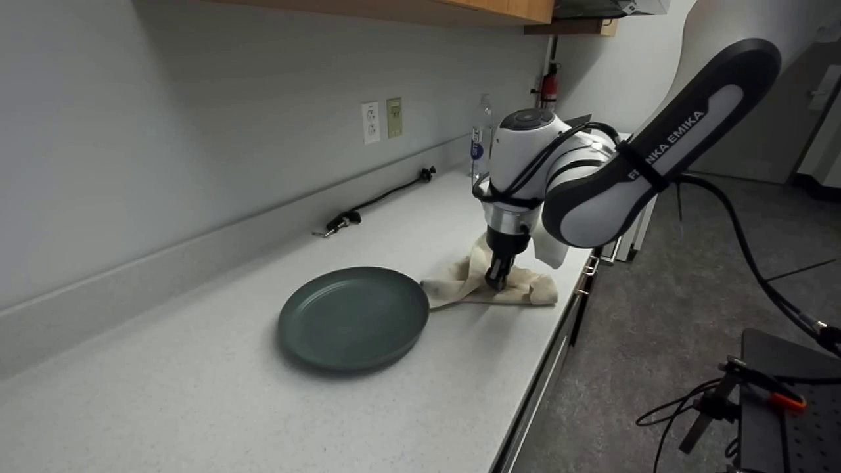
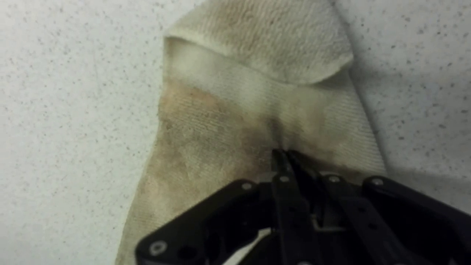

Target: Fold the towel into a triangle twice

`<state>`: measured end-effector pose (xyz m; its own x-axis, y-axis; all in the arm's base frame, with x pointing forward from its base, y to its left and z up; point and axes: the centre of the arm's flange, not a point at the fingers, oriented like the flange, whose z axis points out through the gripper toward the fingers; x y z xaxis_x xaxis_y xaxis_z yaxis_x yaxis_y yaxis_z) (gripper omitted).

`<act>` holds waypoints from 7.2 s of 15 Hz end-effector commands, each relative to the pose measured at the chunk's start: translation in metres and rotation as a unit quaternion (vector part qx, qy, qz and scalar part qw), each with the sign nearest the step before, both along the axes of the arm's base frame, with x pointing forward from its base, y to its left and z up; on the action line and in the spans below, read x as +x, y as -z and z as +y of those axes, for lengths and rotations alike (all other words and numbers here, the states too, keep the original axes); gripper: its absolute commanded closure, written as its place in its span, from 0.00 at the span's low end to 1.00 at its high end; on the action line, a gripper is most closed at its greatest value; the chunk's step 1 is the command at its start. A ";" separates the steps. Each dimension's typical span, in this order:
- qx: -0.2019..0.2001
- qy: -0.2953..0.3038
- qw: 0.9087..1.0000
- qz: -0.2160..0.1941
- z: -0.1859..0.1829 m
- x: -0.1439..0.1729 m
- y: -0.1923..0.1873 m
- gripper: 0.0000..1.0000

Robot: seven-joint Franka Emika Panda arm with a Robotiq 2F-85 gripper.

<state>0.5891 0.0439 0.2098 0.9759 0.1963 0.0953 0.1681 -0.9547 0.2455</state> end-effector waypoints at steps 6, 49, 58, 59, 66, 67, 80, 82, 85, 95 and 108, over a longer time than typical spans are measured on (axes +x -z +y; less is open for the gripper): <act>-0.091 0.004 0.996 0.013 -0.037 0.002 0.030 0.99; -0.012 0.197 0.978 -0.064 -0.036 0.044 -0.026 0.02; -0.012 0.255 0.964 -0.069 -0.029 0.047 -0.025 0.76; -0.013 0.258 0.963 -0.072 -0.029 0.049 -0.027 0.83; -0.021 0.261 0.958 -0.116 -0.028 0.067 -0.046 1.00; -0.021 0.261 0.957 -0.123 -0.028 0.069 -0.049 1.00; -0.046 0.291 0.938 -0.183 -0.006 0.097 -0.013 1.00; -0.054 0.294 0.933 -0.202 -0.007 0.100 -0.014 1.00; -0.064 0.300 0.927 -0.214 -0.010 0.106 -0.016 1.00; -0.094 0.273 0.924 -0.250 -0.004 0.098 -0.031 0.23; -0.076 0.184 0.964 -0.176 0.021 0.076 -0.049 0.00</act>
